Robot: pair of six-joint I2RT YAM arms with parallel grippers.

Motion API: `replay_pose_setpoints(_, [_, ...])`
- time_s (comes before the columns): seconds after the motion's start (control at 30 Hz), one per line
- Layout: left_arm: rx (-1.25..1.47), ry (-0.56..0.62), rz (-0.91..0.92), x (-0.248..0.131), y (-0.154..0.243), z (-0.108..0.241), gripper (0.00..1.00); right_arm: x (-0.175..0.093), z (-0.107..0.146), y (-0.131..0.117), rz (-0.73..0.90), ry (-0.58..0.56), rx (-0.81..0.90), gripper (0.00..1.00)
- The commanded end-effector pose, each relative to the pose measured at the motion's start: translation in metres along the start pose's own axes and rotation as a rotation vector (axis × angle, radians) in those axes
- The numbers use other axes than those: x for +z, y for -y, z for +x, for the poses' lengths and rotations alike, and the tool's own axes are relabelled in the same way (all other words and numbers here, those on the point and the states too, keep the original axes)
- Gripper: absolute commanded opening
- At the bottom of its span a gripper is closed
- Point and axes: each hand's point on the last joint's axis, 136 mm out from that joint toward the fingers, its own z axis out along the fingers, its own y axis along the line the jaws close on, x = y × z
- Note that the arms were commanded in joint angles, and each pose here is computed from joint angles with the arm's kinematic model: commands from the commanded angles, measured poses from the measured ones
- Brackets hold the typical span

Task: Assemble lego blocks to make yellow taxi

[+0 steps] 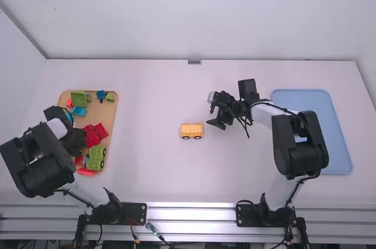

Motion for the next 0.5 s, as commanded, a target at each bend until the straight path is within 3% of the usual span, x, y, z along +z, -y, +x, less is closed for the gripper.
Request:
replay_pose_setpoints(0.0, [-0.004,-0.014,-0.010,0.0027,-0.0037,0.0034,0.53,-0.0012,-0.0036,-0.0016,-0.004,0.007,-0.002,0.99])
replay_pose_setpoints(0.47, [0.017,0.037,-0.039,0.0039,-0.0090,-0.0048,0.35,-0.0011,-0.0030,-0.0026,-0.008,0.005,0.002,0.99])
